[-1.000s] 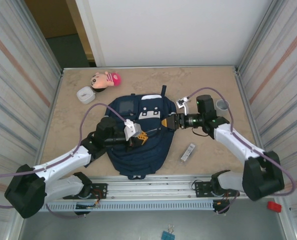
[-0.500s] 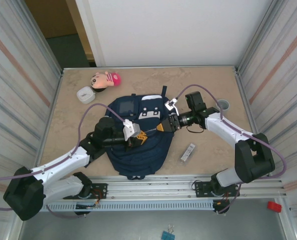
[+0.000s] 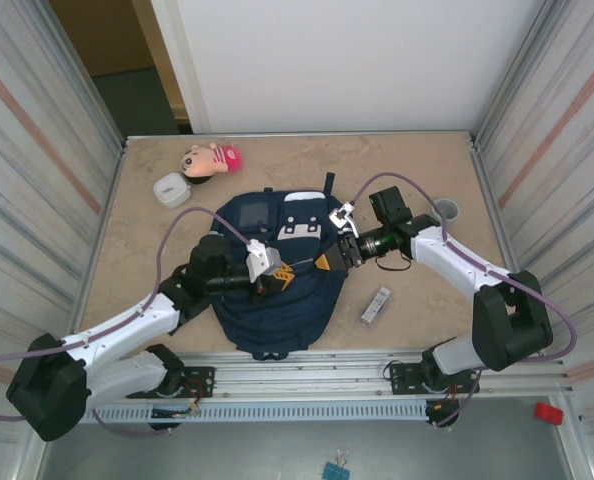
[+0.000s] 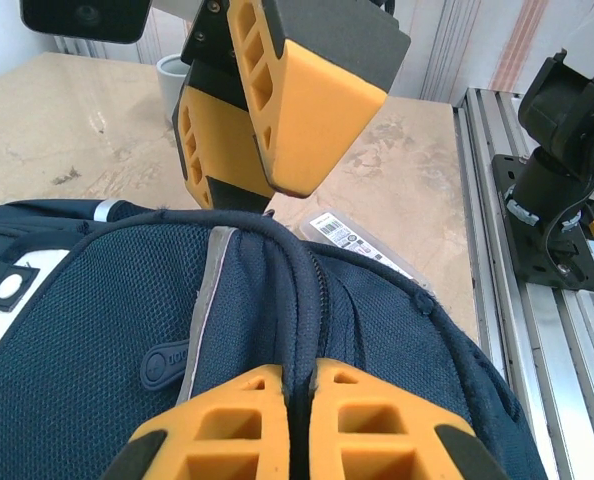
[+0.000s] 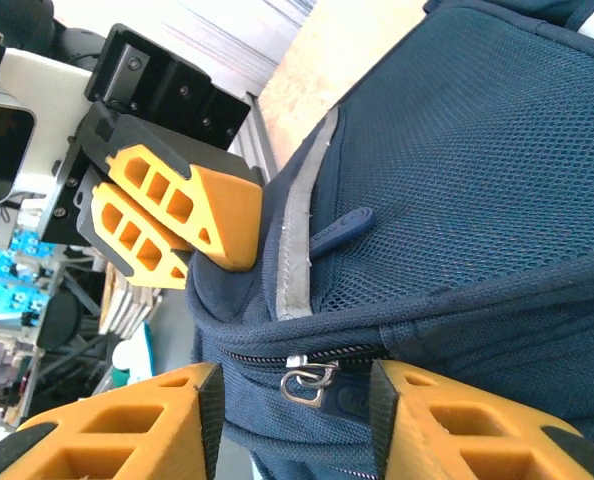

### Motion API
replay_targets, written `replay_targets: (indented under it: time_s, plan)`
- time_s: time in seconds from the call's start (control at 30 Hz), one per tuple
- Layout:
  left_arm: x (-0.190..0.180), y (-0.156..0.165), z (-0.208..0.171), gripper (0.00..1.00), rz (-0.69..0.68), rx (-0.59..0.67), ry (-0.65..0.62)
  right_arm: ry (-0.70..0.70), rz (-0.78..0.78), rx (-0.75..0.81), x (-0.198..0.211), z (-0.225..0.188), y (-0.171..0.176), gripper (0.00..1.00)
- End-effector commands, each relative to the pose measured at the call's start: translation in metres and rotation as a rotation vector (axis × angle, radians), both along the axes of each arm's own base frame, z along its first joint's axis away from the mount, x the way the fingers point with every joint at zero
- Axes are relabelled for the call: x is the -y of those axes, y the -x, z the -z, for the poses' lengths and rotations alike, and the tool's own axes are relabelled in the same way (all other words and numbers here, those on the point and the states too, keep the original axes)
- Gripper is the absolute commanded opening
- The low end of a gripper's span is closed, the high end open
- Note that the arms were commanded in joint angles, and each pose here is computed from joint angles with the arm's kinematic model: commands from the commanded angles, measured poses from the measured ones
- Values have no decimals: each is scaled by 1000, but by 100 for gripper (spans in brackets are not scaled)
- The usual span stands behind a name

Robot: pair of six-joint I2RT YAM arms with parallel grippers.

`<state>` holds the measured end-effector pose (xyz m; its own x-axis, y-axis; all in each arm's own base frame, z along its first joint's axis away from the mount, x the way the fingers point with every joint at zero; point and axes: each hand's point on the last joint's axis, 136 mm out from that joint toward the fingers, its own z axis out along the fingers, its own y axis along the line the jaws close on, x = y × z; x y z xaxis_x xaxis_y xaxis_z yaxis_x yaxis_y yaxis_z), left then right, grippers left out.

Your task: Pack the student bag

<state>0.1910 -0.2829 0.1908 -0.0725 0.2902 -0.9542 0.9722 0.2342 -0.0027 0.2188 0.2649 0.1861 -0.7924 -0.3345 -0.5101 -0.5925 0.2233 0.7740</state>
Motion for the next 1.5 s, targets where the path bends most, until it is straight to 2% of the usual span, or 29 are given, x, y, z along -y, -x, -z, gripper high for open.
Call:
replay_targets:
  time_s: [0.0, 0.07, 0.23, 0.3, 0.57, 0.73, 0.9, 1.0, 1.1, 1.13, 1.33, 1.43, 1.47]
  plan:
    - [1, -6, -37, 0, -1, 110, 83, 32, -10, 26, -3, 2, 0, 46]
    - [1, -4, -39, 0, 7, 113, 88, 59, 8, 57, -1, 5, -5, 59]
    - [1, -1, -44, 0, 23, 123, 105, 63, 9, 146, -3, 12, -14, 61]
    - [1, 0, -45, 0, 24, 123, 107, 58, 13, 163, -4, 13, -19, 56]
    - [-4, -6, -41, 0, -28, 132, 77, 32, 18, 167, -4, -8, -16, 21]
    - [-6, -10, -39, 0, -51, 133, 58, 42, 47, 154, -3, -27, -6, 14]
    - [-5, -12, -38, 0, -48, 134, 57, 114, 37, 99, -5, -17, 5, 12]
    - [-3, -11, -40, 0, -40, 129, 60, 130, 20, 103, -7, -8, 7, 19]
    - [-3, -11, -41, 0, -37, 131, 64, 138, 34, 165, -4, -6, 0, 47]
    - [-4, -10, -41, 0, -37, 133, 65, 131, 45, 193, -3, -8, -2, 52]
    - [-6, -8, -41, 0, -40, 139, 66, 54, 61, 360, 3, -31, -10, 66]
    - [-6, -8, -41, 0, -40, 142, 66, 77, 61, 468, 7, -26, -14, 71]
    - [-6, -8, -42, 0, -39, 142, 67, 84, 44, 509, 8, -23, -14, 76]
